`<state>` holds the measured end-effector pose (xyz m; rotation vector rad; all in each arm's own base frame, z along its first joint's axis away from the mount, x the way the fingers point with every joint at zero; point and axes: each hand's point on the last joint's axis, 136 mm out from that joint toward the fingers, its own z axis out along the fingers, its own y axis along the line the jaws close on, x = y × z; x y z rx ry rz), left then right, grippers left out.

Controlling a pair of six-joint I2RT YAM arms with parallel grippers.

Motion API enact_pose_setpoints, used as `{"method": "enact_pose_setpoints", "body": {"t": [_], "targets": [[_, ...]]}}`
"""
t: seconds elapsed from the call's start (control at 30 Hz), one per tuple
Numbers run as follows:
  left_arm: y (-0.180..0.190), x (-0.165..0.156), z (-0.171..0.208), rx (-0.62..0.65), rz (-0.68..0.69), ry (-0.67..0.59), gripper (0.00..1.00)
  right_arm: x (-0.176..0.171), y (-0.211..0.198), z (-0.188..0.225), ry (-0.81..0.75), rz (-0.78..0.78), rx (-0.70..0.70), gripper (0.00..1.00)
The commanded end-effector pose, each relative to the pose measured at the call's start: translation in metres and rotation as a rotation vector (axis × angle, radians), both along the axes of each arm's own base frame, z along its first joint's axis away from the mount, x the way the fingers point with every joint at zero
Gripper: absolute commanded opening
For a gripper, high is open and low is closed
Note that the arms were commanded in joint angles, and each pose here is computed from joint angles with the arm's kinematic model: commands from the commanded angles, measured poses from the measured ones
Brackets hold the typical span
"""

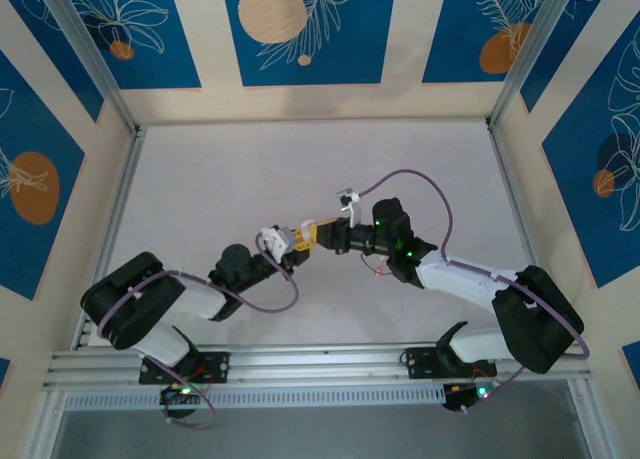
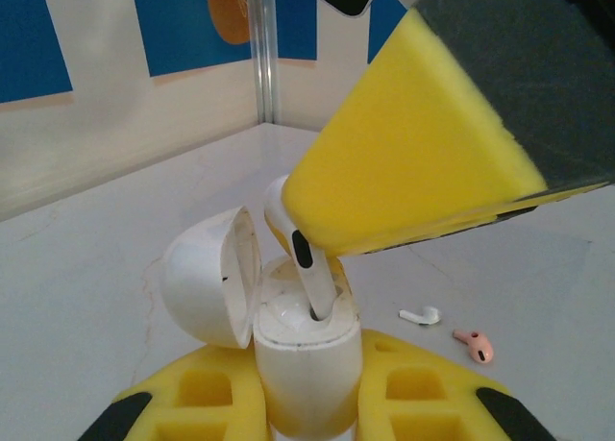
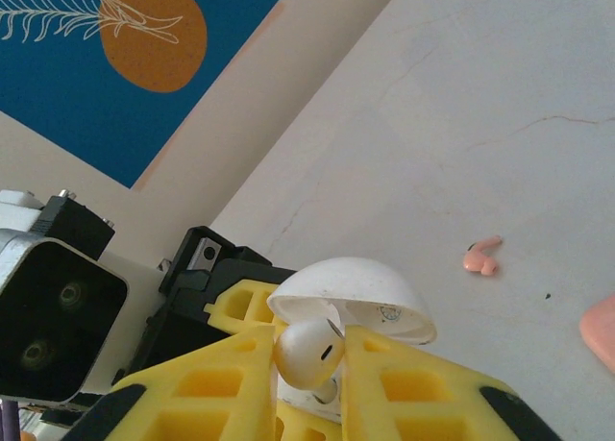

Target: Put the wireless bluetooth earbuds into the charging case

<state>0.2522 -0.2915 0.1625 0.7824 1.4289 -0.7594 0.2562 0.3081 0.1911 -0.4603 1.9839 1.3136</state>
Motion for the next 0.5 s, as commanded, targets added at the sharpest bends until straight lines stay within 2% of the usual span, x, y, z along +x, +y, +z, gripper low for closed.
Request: {"method": "enact_pose_setpoints", "body": {"t": [0.0, 0.47], "targets": [[-0.0005, -0.0038, 0.0373, -0.091, -0.005, -0.092, 0.15, -0.0054, -0.006, -0.0217, 0.05, -0.017, -0.059, 0.25], [-0.0028, -0.0072, 0.0404, -0.094, -0.027, -0.102, 0.15, -0.0074, -0.0028, -0.0153, 0.036, 0.007, -0.05, 0.35]]}}
